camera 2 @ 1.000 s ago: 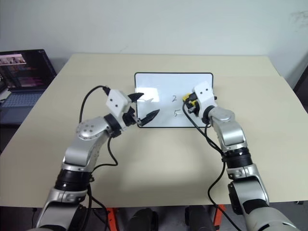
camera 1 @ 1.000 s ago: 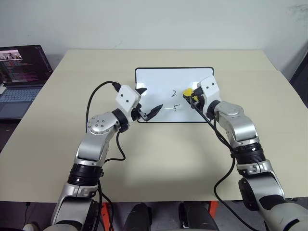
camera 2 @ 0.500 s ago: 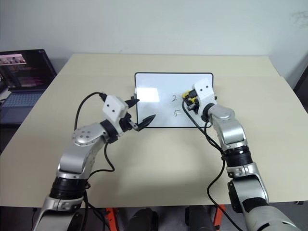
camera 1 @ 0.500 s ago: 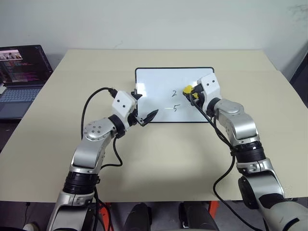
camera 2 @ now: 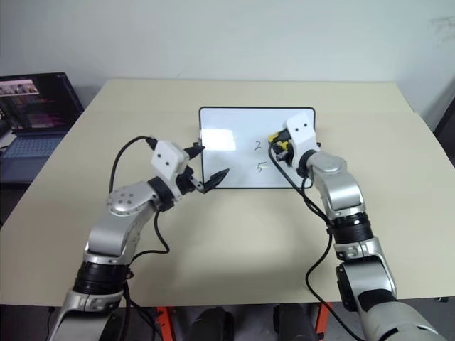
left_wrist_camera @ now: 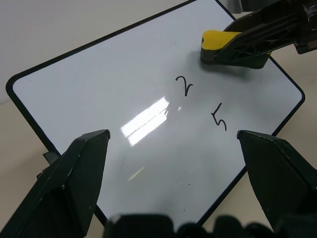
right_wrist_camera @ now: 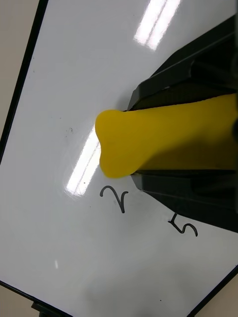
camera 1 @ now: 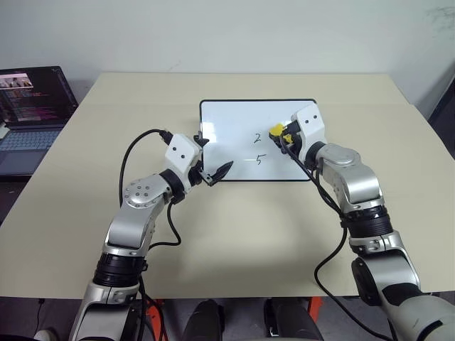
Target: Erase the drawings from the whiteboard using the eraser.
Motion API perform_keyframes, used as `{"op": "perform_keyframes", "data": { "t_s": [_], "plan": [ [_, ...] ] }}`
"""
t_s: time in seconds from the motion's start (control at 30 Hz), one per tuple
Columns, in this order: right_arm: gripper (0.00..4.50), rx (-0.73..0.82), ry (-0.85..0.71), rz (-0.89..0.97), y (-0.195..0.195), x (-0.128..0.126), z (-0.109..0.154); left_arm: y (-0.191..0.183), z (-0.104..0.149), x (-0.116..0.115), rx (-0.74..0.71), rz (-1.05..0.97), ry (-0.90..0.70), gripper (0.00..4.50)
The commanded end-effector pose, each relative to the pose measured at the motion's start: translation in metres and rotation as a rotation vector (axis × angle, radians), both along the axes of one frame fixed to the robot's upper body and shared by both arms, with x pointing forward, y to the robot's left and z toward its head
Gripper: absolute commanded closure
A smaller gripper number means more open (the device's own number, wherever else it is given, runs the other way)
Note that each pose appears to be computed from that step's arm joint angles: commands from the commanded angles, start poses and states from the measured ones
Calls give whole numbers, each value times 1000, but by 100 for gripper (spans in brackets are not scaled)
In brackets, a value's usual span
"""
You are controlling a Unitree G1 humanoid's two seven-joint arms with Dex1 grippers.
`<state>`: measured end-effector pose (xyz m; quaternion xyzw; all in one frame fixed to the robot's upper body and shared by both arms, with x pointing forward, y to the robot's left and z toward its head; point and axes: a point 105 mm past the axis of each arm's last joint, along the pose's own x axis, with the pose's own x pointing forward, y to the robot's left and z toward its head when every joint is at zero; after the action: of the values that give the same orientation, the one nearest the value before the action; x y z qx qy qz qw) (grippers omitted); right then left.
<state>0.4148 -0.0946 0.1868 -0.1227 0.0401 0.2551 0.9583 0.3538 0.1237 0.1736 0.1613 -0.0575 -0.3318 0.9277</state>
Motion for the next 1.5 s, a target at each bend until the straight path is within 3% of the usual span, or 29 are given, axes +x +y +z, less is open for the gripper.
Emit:
{"op": "perform_keyframes", "data": {
  "t_s": [0.03,0.67,0.9,1.17,1.5],
  "plan": [
    [320,26,-99,20,6,-4,31,-2,19,-2,-15,-11,-65,0],
    [320,40,-162,110,60,-4,38,-4,22,2,-13,-22,-72,0],
    [320,-35,-164,115,73,7,22,-4,21,0,-15,-17,-73,0],
    [320,-184,-159,66,57,25,-7,-5,22,-1,-20,-15,-77,0],
    [320,-269,-143,55,31,27,-21,-7,20,-2,-25,-19,-77,0]
  ]
}}
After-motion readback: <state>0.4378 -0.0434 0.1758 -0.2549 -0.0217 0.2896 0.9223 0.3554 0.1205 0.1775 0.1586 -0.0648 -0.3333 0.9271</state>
